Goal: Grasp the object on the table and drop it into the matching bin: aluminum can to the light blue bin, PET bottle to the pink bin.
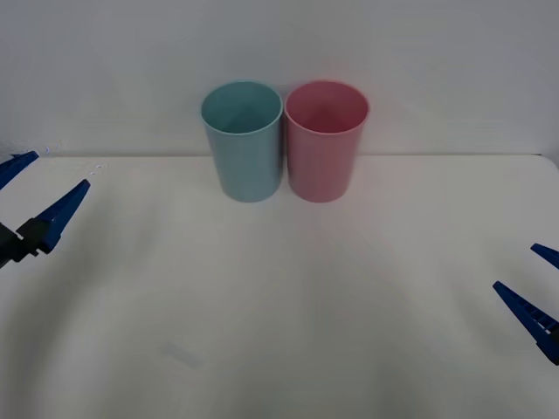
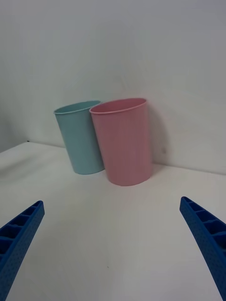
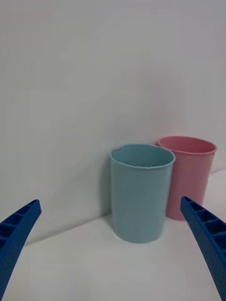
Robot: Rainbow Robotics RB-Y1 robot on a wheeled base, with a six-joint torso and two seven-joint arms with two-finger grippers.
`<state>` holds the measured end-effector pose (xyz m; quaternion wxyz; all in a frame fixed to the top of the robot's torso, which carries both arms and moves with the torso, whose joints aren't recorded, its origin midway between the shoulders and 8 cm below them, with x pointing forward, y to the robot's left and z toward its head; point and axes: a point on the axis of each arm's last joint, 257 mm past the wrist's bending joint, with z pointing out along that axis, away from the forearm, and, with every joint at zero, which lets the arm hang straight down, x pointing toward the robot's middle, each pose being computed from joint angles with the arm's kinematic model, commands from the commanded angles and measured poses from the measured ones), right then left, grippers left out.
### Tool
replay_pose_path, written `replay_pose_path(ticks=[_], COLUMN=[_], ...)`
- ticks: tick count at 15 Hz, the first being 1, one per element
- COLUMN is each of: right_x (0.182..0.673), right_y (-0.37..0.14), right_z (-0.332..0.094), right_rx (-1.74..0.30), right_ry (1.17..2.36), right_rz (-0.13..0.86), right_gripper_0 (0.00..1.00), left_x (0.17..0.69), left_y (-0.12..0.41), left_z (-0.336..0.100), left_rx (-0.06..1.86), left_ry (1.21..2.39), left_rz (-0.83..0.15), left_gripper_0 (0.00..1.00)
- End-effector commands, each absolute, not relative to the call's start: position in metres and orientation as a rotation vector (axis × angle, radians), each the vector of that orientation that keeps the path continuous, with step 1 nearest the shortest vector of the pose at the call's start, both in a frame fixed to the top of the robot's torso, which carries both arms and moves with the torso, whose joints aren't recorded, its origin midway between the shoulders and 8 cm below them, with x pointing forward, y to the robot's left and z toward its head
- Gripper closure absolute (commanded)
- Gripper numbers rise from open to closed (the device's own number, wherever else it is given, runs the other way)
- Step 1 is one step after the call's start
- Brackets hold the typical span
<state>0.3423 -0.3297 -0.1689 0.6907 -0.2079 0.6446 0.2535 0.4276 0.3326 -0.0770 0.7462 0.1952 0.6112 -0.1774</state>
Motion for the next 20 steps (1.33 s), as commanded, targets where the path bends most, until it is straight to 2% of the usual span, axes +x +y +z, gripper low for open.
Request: replay_pose_path(ticks=[1, 10, 16, 20], right_x=[0.342, 0.342, 0.342, 0.342], right_y=[-0.330, -0.330, -0.330, -0.330], right_z=[-0.169, -0.169, -0.169, -0.169], right_rx=[-0.465, -0.465, -0.465, -0.465], right_ry=[1.441, 1.441, 1.441, 1.441], right_rz=[0.567, 0.567, 0.567, 0.567], right_gripper_0=[0.00, 0.00, 0.00, 0.00], left_x=[0.395, 0.305, 0.293, 0.293], left_y=[0.357, 0.401, 0.391, 0.390], left_z=[-0.090, -0.128, -0.149, -0.149], left_rx=[0.464, 0.532, 0.510, 0.511], left_ry=[1.363, 1.530, 1.574, 1.574], left_rz=[-0.331, -0.307, -0.365, -0.367], left_gripper_0=[0.00, 0.00, 0.00, 0.00])
